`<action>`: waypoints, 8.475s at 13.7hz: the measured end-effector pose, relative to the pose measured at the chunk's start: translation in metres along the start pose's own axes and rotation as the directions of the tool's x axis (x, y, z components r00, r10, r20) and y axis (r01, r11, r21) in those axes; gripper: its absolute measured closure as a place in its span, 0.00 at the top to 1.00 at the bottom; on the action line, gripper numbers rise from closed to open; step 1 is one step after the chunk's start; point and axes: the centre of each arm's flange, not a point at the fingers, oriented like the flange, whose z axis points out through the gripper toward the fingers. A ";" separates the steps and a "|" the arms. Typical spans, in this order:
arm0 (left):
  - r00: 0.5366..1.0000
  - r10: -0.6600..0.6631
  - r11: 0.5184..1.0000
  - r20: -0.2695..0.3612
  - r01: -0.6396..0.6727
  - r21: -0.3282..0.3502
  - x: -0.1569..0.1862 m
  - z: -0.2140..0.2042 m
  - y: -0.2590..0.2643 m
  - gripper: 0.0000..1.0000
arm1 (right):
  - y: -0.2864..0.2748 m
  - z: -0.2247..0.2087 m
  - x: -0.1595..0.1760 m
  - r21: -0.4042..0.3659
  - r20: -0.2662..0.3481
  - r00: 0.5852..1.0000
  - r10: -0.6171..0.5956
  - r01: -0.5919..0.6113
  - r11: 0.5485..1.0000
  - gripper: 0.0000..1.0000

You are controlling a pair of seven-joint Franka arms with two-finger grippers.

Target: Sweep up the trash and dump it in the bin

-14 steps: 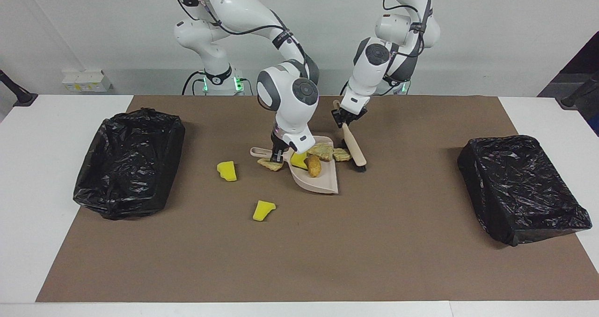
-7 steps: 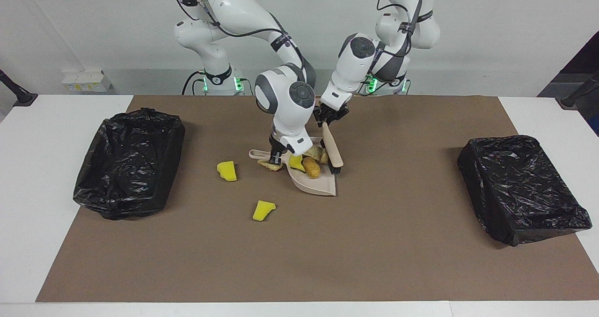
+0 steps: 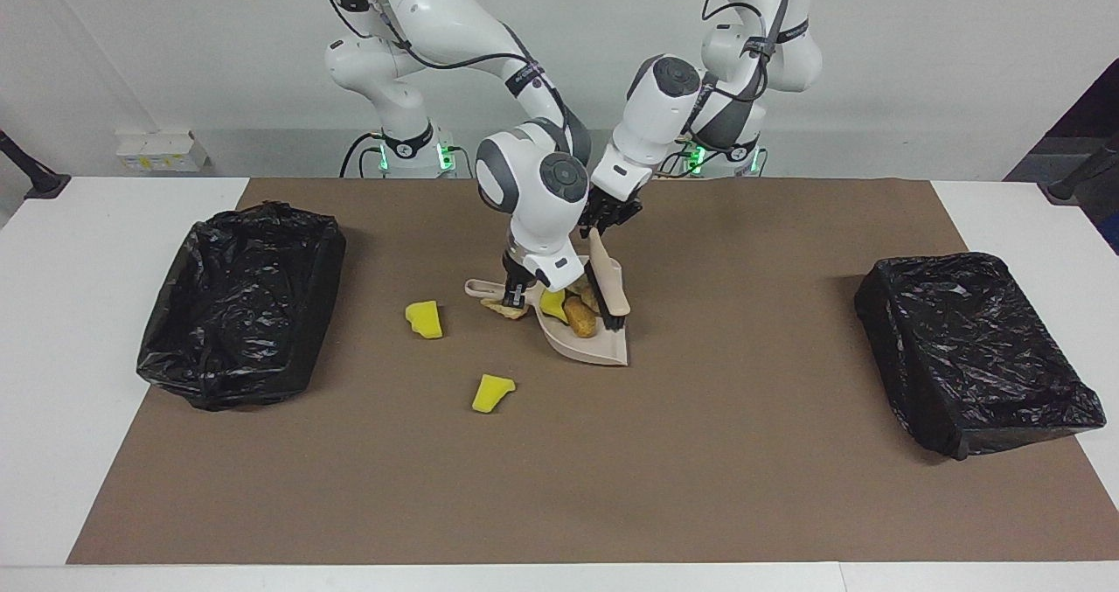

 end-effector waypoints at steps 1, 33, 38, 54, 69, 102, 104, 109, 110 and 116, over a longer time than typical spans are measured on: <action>1.000 -0.018 1.000 -0.011 0.018 -0.011 0.008 -0.007 0.000 0.26 | 0.000 0.000 0.000 0.000 0.000 1.000 0.000 0.000 1.000 0.32; 0.980 0.090 0.974 0.178 -0.124 0.189 0.139 -0.112 -0.161 0.26 | 0.028 -0.060 -0.592 0.075 0.130 0.972 0.197 -0.208 0.975 0.32; 0.957 0.161 0.947 0.240 -0.218 0.235 0.067 -0.073 -0.121 0.26 | 0.053 -0.028 -0.560 0.043 0.444 0.895 0.024 -0.048 0.998 0.32; 0.980 0.164 0.955 0.114 -0.187 0.231 -0.092 0.062 -0.085 0.26 | 0.031 -0.160 -0.469 0.072 0.703 0.703 -0.108 0.080 0.994 0.32; 0.972 0.187 0.944 0.143 -0.218 0.247 0.090 -0.079 -0.150 1.00 | 0.032 -0.175 -0.208 -0.029 0.000 0.771 0.636 -0.636 0.771 0.32; 0.951 0.294 0.911 0.093 -0.308 0.273 0.170 -0.274 -0.204 1.00 | 0.049 -0.038 0.114 0.452 0.084 0.125 0.989 -0.889 0.074 0.52; 0.949 0.304 0.908 0.088 -0.317 0.273 0.168 -0.280 -0.199 1.00 | 0.049 -0.046 0.112 0.459 0.068 0.130 0.989 -0.884 0.084 0.71; 0.944 0.317 0.906 0.092 -0.330 0.266 0.166 -0.289 -0.194 1.00 | 0.025 -0.109 0.084 0.446 0.061 0.131 0.990 -0.890 0.090 1.00; 0.942 0.321 0.904 0.094 -0.334 0.265 0.166 -0.287 -0.192 1.00 | 0.010 -0.113 0.085 0.436 0.071 0.142 0.987 -0.895 0.098 1.00; 0.940 0.326 0.902 0.095 -0.340 0.265 0.167 -0.287 -0.191 1.00 | -0.125 -0.105 0.106 0.446 0.183 0.133 0.974 -0.894 0.038 1.00</action>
